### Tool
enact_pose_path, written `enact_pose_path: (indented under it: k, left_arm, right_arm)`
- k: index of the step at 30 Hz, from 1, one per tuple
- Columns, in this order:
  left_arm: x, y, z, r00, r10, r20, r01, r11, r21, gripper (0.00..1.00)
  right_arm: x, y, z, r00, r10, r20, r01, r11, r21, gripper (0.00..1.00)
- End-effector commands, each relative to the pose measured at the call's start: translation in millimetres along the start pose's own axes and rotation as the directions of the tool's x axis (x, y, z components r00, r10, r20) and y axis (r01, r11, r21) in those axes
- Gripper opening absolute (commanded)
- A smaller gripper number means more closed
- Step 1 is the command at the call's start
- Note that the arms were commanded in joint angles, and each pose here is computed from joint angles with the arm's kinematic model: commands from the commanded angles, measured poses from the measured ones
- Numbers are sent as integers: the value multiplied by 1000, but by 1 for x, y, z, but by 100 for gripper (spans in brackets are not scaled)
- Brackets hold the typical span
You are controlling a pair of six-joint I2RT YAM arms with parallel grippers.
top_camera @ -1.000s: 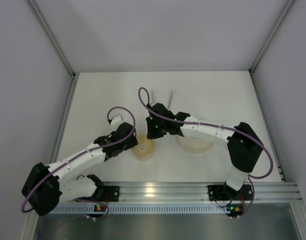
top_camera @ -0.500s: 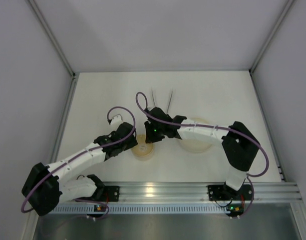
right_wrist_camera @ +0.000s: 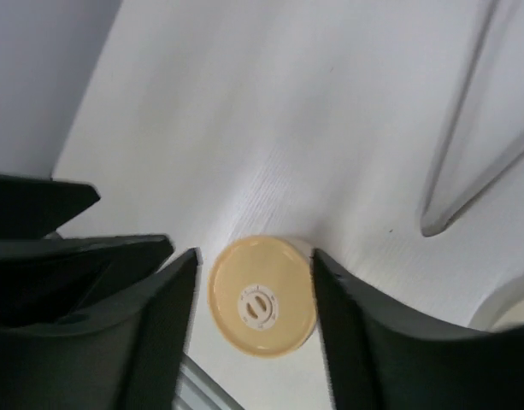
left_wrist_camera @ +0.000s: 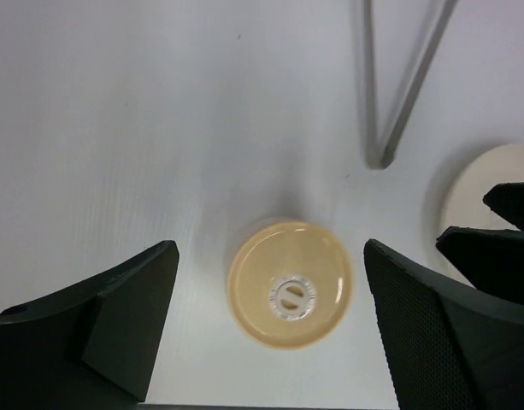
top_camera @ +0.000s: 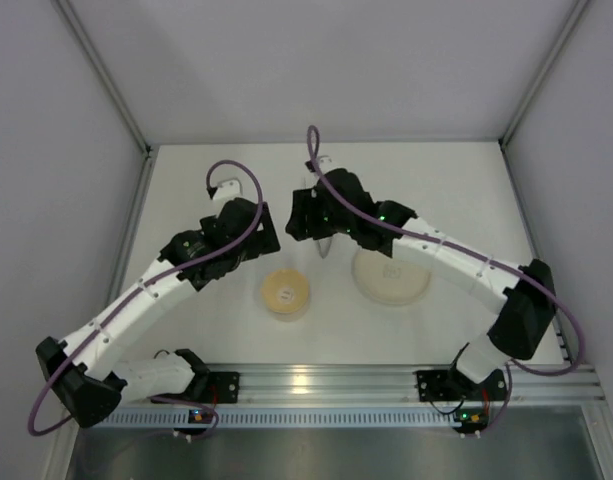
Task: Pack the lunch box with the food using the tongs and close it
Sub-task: Reset both arms
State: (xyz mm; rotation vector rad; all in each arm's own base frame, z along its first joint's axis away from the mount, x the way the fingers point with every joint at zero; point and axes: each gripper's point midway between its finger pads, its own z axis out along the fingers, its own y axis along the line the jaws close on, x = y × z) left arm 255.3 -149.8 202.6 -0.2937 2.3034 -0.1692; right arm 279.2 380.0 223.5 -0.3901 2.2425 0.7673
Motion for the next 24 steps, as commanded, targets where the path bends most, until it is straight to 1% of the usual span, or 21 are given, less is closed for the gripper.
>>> enact_pose_path:
  k: [1, 2, 3, 4, 5, 6, 7, 8, 9, 10, 12, 13, 17, 19, 22, 24]
  left_arm:
    - [-52, -14, -25, 989, 80, 128, -85, 996, 37, 97]
    - [-63, -19, -30, 981, 117, 155, -126, 991, 53, 98]
    - [-76, -25, -37, 975, 112, 192, -128, 989, 72, 98]
    - [-92, -32, -48, 967, 97, 233, -122, 988, 95, 98]
    - [-101, -32, -53, 959, 109, 262, -138, 986, 95, 98]
    - [-109, -34, -59, 953, 105, 285, -139, 985, 101, 99]
    - [-119, -38, -66, 944, 93, 315, -137, 983, 120, 99]
    - [-123, -38, -69, 938, 101, 331, -149, 981, 122, 98]
    - [-124, -38, -71, 935, 103, 340, -154, 980, 127, 98]
    - [-128, -41, -72, 930, 98, 354, -155, 979, 136, 98]
    - [-128, -42, -73, 925, 99, 366, -163, 975, 149, 99]
    - [-129, -44, -74, 923, 96, 373, -166, 973, 162, 99]
    - [-138, -54, -76, 906, 80, 415, -176, 964, 198, 99]
    - [-143, -56, -78, 900, 88, 426, -187, 963, 195, 99]
    - [-149, -61, -78, 898, 102, 429, -199, 962, 188, 99]
    - [-154, -62, -81, 891, 99, 442, -200, 962, 188, 99]
  right_arm:
    - [-73, -24, -70, 977, 14, 213, -28, 998, 62, 55]
    - [-85, -36, -84, 964, 12, 264, -42, 993, 106, 95]
    - [-94, -47, -98, 953, 6, 304, -54, 987, 150, 100]
    - [-108, -56, -128, 927, -14, 374, -61, 980, 188, 100]
    - [-114, -79, -147, 904, -40, 427, -98, 951, 295, 100]
    - [-117, -90, -162, 885, -56, 462, -118, 933, 339, 100]
    - [-123, -93, -196, 847, -69, 528, -140, 927, 347, 99]
    - [-119, -110, -210, 827, -88, 556, -180, 895, 408, 100]
    - [-119, -115, -223, 805, -90, 587, -203, 887, 415, 100]
    - [-120, -116, -251, 767, -86, 636, -229, 889, 397, 99]
    - [-111, -125, -266, 745, -94, 660, -253, 876, 410, 99]
    - [-109, -126, -281, 721, -85, 687, -268, 880, 391, 99]
    - [-104, -133, -294, 710, -88, 699, -294, 865, 407, 99]
    - [-104, -135, -294, 721, -99, 686, -288, 858, 426, 100]
    - [-110, -132, -298, 722, -111, 682, -280, 855, 436, 100]
    - [-116, -130, -303, 711, -113, 694, -284, 857, 431, 99]
